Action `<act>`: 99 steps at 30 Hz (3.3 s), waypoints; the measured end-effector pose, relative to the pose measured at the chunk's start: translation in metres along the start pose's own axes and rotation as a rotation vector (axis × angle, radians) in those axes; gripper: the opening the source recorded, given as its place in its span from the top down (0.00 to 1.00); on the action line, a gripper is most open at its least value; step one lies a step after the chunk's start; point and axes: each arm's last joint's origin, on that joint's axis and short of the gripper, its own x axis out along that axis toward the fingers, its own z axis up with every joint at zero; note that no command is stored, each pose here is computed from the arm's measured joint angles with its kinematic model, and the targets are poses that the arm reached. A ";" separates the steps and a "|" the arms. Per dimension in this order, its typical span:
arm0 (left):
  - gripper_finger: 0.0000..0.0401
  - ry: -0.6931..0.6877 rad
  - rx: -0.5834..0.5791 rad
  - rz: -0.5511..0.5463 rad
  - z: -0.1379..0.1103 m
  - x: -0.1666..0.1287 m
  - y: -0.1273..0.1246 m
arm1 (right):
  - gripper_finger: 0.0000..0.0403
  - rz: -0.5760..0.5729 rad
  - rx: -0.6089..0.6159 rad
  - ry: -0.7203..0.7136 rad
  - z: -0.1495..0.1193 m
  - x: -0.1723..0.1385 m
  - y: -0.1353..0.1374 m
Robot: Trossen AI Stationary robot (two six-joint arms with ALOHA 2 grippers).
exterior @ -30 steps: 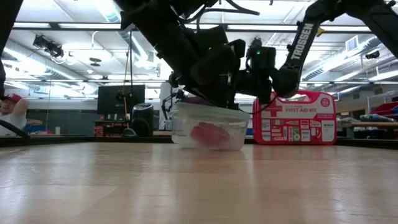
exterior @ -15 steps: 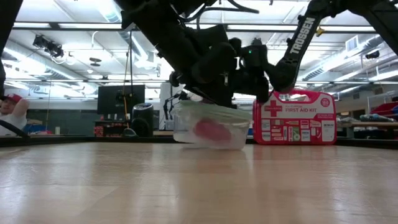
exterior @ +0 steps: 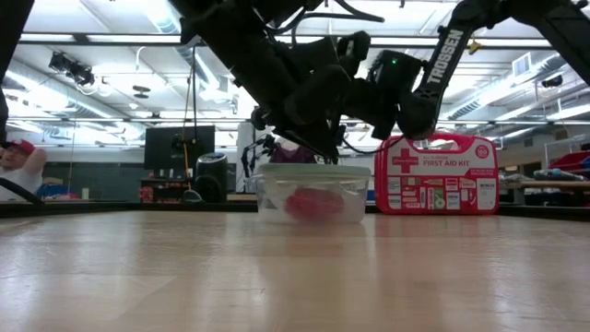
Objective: Roll bandage
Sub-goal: Close the plastic container
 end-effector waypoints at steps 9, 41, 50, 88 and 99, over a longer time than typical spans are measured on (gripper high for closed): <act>0.81 -0.005 -0.001 -0.004 0.000 -0.001 -0.002 | 0.63 -0.177 0.037 -0.005 0.003 -0.013 -0.037; 0.81 -0.012 -0.021 -0.021 0.001 -0.003 -0.004 | 0.63 -0.047 -0.072 -0.055 0.003 -0.027 0.001; 0.81 -0.013 -0.028 -0.026 0.001 -0.004 -0.005 | 0.63 -0.243 0.001 -0.068 -0.004 -0.042 -0.039; 0.81 -0.257 -0.155 -0.229 0.048 -0.086 0.000 | 0.63 0.049 -0.457 -0.042 -0.043 -0.026 0.079; 0.81 -0.597 -0.155 -0.619 0.045 -0.095 -0.016 | 0.63 -0.053 -0.553 -0.103 -0.098 -0.027 0.103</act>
